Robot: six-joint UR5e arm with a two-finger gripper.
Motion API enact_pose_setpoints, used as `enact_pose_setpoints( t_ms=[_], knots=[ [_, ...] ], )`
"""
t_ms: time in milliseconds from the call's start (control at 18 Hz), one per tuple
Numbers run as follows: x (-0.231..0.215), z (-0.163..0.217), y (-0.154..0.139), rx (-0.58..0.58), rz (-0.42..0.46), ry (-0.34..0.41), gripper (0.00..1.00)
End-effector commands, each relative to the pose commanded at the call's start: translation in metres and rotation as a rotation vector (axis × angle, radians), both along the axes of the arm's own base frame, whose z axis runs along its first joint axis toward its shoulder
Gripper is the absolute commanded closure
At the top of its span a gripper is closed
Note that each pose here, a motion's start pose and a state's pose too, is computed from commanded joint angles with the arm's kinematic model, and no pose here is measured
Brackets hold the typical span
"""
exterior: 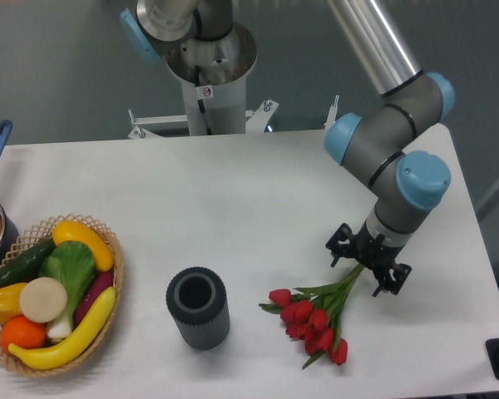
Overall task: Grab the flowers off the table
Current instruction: 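Lower the gripper down onto the tulip stems, then close the gripper around the tulip stems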
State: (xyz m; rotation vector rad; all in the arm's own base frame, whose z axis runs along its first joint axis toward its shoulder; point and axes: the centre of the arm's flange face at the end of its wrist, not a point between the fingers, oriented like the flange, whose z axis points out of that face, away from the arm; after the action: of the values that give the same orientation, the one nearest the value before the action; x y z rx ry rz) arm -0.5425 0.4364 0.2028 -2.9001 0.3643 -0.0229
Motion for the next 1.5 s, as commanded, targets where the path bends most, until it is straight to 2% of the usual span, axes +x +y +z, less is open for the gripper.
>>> enact_pose_setpoints(
  t_ms=[389, 722, 778, 1278, 1500],
  knots=[
    [0.009, -0.012, -0.006, -0.032, -0.009, -0.006, 0.01],
    [0.010, -0.012, -0.006, -0.039, -0.003, -0.003, 0.45],
    [0.010, -0.012, -0.006, -0.039, -0.002, -0.003, 0.50],
    [0.010, -0.009, -0.008, -0.040, 0.005, -0.002, 0.79],
    [0.014, -0.006, -0.012, -0.041, 0.008, -0.005, 0.87]
  ],
)
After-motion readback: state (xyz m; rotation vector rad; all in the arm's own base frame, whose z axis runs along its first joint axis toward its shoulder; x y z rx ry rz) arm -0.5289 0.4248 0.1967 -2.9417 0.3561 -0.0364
